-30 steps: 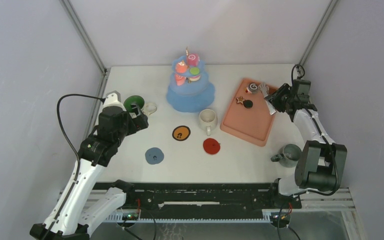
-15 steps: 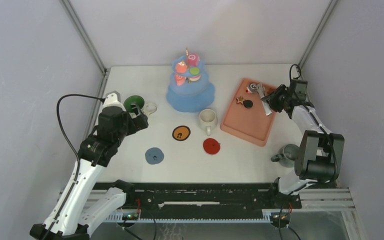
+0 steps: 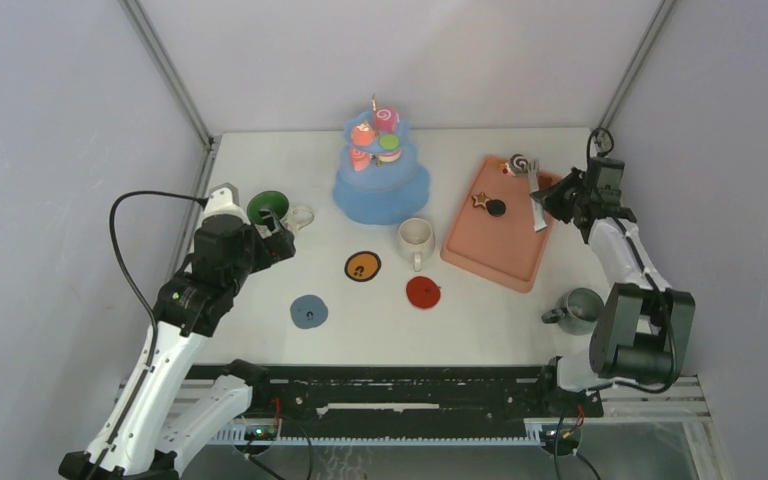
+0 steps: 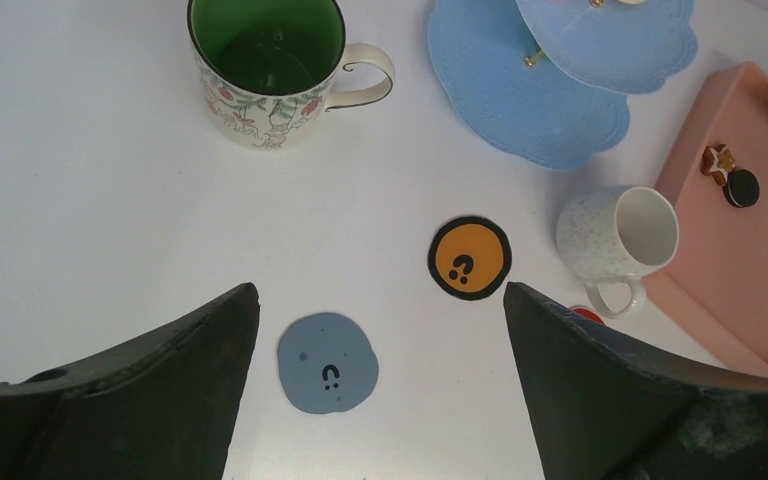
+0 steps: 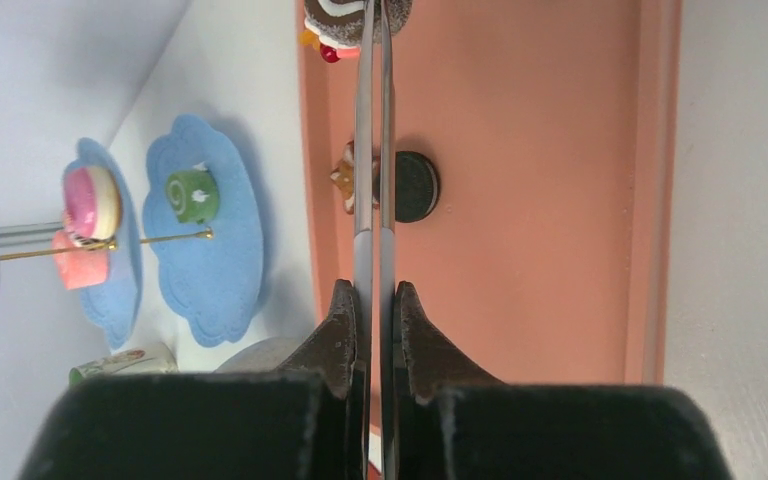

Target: Serve the afternoon tea

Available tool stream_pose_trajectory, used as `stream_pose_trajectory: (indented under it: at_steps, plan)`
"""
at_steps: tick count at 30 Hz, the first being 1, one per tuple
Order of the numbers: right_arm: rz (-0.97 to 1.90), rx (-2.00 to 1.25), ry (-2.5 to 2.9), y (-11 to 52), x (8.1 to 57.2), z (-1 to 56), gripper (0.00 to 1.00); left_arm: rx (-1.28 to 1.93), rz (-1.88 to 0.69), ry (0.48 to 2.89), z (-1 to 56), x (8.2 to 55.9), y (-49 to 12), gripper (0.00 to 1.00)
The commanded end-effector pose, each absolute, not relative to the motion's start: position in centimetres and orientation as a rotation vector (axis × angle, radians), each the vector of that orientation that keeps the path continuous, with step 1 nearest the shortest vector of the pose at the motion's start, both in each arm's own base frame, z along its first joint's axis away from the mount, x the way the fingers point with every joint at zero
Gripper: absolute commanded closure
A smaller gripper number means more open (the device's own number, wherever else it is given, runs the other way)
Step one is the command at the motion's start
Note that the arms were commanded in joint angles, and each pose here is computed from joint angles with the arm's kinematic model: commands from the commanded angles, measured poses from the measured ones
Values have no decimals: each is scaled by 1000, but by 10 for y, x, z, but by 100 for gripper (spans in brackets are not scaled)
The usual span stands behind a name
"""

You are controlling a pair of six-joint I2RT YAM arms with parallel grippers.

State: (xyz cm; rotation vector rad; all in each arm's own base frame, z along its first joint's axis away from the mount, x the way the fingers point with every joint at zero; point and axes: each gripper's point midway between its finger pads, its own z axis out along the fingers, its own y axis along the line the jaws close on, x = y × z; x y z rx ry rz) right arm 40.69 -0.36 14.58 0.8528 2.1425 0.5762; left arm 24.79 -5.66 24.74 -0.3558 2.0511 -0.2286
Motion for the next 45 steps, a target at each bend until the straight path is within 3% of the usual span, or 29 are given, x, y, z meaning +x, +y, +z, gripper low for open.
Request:
stream_pose_trajectory:
  at_steps: [1, 7, 16, 25, 45]
  plan:
    - [600, 772, 1989, -3, 402, 203, 100, -378, -239, 2010, 261, 248, -53, 4]
    - [718, 609, 2001, 40, 373, 232, 100, -382, -232, 2011, 259, 247, -52, 4]
    - [950, 206, 2095, 156, 319, 252, 100, -381, -236, 2005, 257, 246, -52, 4]
    - [1082, -17, 2210, 251, 292, 231, 100, -393, -231, 1984, 257, 241, -47, 4]
    - [1111, 344, 2205, 330, 358, 191, 100, -358, -203, 1992, 257, 233, -43, 3]
